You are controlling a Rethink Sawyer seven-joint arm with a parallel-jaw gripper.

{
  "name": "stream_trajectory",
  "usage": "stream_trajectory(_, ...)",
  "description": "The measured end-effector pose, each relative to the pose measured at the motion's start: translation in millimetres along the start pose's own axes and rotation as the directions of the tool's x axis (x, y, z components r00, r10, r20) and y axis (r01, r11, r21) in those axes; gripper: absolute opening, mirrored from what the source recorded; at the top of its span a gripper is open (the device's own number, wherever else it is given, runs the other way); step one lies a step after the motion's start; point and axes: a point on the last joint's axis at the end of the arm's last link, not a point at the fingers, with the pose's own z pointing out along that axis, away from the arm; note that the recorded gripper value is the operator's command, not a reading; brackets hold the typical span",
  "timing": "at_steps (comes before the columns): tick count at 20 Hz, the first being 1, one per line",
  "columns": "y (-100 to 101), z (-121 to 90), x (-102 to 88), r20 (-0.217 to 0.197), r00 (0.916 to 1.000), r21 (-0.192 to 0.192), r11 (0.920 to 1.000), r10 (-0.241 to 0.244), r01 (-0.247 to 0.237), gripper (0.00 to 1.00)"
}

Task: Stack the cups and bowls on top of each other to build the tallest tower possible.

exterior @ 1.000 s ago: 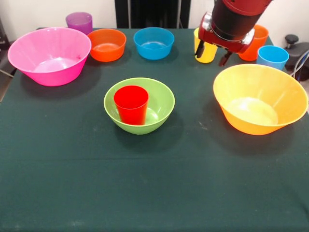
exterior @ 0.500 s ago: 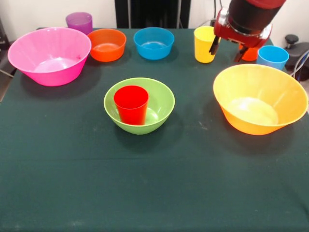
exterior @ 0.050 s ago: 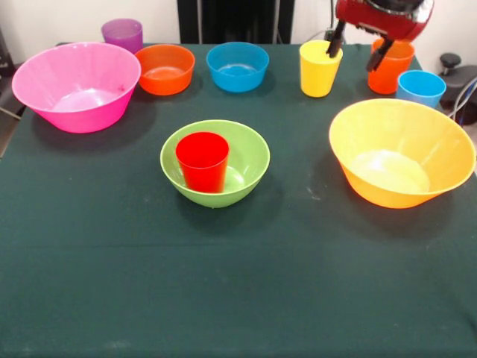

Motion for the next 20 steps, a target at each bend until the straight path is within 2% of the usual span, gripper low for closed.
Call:
stream_trajectory(4, -11.8, -13.9, -4.6, 0.001, 0.9998, -0.007, 0.9998, 0.019, -0.019, 1.0)
stream_trajectory(9, -18.6, -12.2, -12.3, 0.0, 0.9995, -0.008, 0.9995, 0.032, -0.032, 1.0)
stream_trajectory(14, -12.8, -1.8, -23.1, 0.002, 0.9996, -0.003, 0.9996, 0.027, -0.027, 1.0)
stream_trajectory(20, 4.5, 12.8, -49.6, -0.008, 0.9999, 0.01, 0.9999, 0.012, -0.012, 1.0)
